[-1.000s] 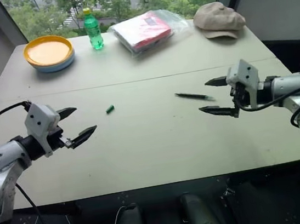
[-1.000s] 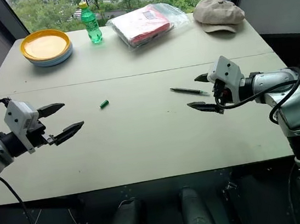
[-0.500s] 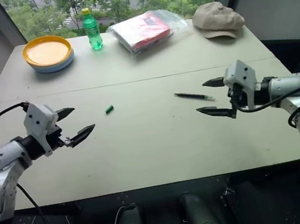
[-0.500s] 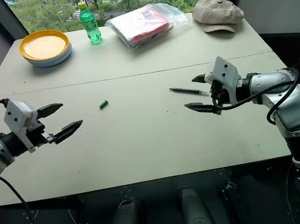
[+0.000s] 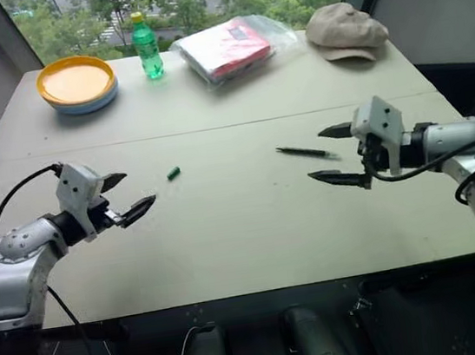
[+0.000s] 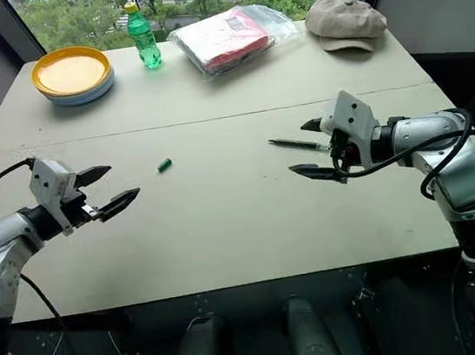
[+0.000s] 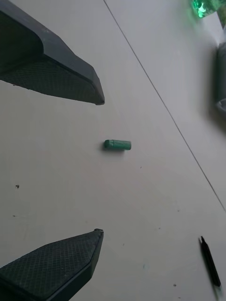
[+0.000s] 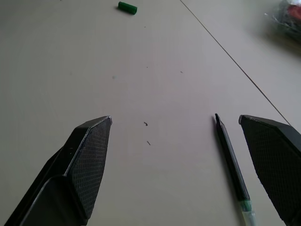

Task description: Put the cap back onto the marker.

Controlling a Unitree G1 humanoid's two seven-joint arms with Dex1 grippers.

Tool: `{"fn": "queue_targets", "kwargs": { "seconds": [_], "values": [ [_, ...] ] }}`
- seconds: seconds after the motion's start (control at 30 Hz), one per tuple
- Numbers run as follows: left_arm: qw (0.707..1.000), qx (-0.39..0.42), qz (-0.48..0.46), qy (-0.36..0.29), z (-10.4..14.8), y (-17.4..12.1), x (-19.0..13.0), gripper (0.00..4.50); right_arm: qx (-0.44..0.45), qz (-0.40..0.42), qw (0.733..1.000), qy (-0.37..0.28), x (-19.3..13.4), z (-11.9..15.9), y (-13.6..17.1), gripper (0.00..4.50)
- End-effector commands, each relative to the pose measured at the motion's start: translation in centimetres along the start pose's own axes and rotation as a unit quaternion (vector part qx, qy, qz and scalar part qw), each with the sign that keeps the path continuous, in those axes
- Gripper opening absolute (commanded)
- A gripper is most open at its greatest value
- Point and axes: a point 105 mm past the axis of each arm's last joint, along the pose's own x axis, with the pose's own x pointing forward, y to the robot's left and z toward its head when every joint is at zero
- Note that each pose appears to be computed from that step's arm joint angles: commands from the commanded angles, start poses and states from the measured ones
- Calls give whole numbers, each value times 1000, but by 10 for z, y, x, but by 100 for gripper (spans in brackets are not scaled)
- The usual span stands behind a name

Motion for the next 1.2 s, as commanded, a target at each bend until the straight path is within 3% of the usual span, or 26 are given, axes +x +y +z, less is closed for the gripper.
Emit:
{"fn": "queue_targets", "kwargs": {
  "seconds": [0.03, 0.53, 1.2],
  "values": [
    [1000, 14, -1, -7, -3, 10, 14, 443, -18, -6, 1000, -18, -1, 12, 1, 450],
    [1000, 14, 0, -1, -27, 19, 72, 443, -15, -4, 1000, -4, -10, 9, 8, 450],
    [998, -30, -8, 48, -55, 20, 95, 443, -5, -56, 998, -19, -9, 8, 12, 450]
  ]
}}
